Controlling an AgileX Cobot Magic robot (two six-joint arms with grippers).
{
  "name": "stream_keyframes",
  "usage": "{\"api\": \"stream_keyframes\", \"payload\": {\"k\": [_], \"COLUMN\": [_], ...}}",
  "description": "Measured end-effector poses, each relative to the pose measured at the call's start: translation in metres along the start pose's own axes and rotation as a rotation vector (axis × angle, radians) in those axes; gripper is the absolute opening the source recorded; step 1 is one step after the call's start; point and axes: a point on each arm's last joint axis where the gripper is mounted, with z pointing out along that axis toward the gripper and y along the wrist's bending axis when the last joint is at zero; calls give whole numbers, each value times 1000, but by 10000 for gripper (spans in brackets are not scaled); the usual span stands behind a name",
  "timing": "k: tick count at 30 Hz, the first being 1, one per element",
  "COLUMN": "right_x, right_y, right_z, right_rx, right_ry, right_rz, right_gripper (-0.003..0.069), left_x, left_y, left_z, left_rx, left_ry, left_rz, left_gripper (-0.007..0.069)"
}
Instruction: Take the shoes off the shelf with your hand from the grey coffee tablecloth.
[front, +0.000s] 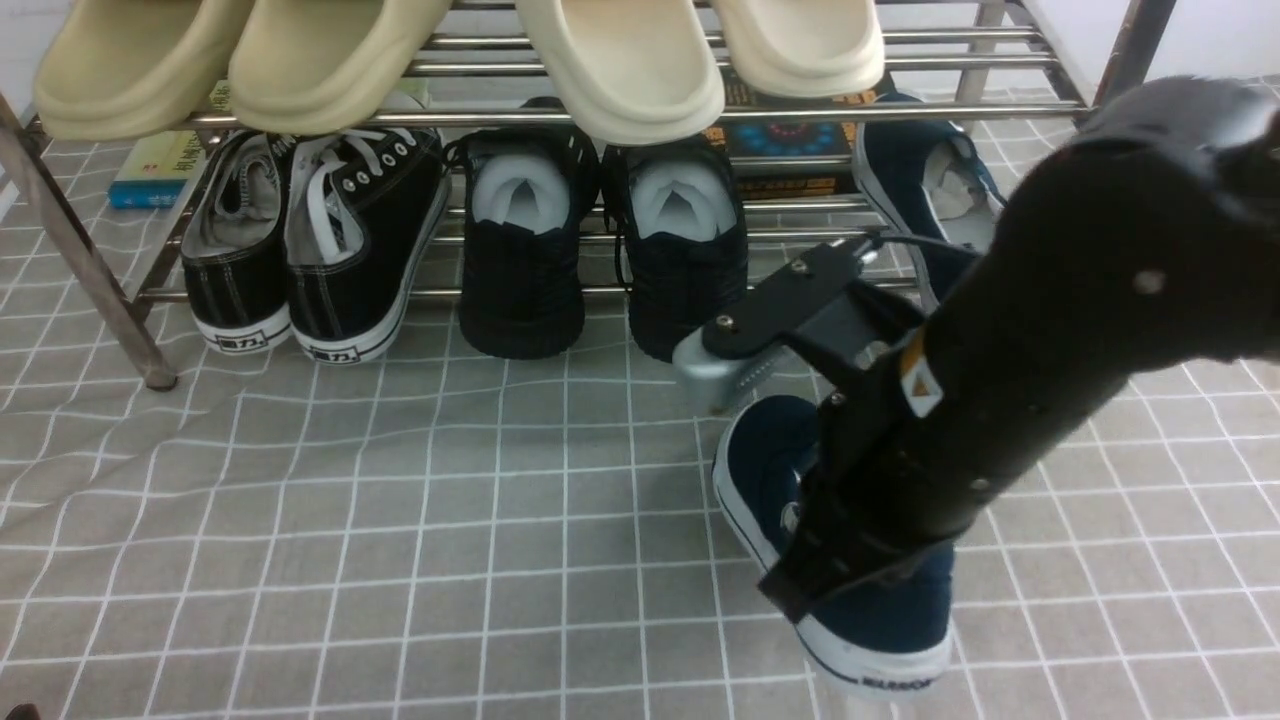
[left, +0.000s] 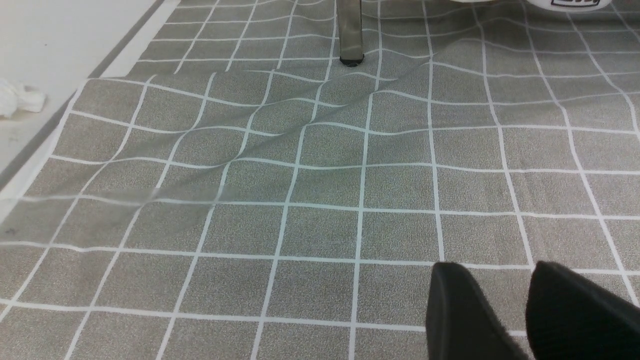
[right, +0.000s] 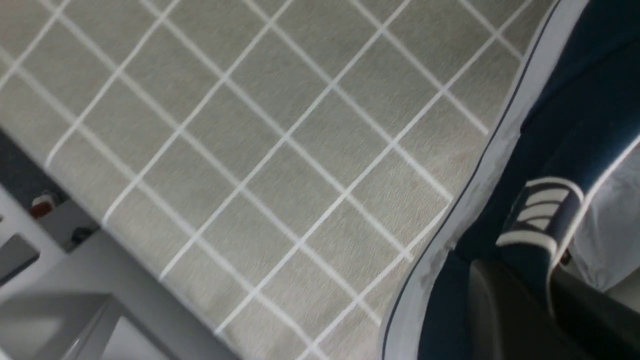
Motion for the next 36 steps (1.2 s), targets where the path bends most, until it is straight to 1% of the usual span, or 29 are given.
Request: {"api": "stream_keyframes", "payload": {"k": [17,20,22,23,25,27,28,29,30,31,32,33,34,35,36], "right_x": [-12,-15,-17,-17,-19,-20,-21,-21,-23,-22,-26,-28,-33,-37,-43], "right_y": [-2,-2,-1,-1,0,1,2,2,2,2,-1,0,-6,-9,-20], "right_z": [8,10,13,13,23,27,28,29,26,25,16,15,2,-5,-18], "right_rx": [17,12,3,2,-12,-29,-36,-39,-38,-36,-23,-23,-1,11,48], "right_ry": [-101,-123,-135,-135,-120,-112,-110,-103,-95,-90,-75,-73,-72,-78,-99], "right_rz": [43,45,52,53,68,84,90,92,90,89,84,83,78,79,85], "right_gripper": [41,55,92,92,180,235,284,309,356,371,424,424,468,484,500], "left_x": [0,0,0,0,0,0,0,0,0,0,0,0,0,0,0], "left_y": [0,0,0,0,0,0,0,0,0,0,0,0,0,0,0], "left_z": [0,0,0,0,0,0,0,0,0,0,0,0,0,0,0], "left_rx": [0,0,0,0,0,0,0,0,0,0,0,0,0,0,0], "left_ry": [0,0,0,0,0,0,0,0,0,0,0,0,0,0,0], "left_rz": [0,0,0,0,0,0,0,0,0,0,0,0,0,0,0], "left_gripper": [242,242,242,242,242,242,242,242,242,242,242,242,242,242,242]}}
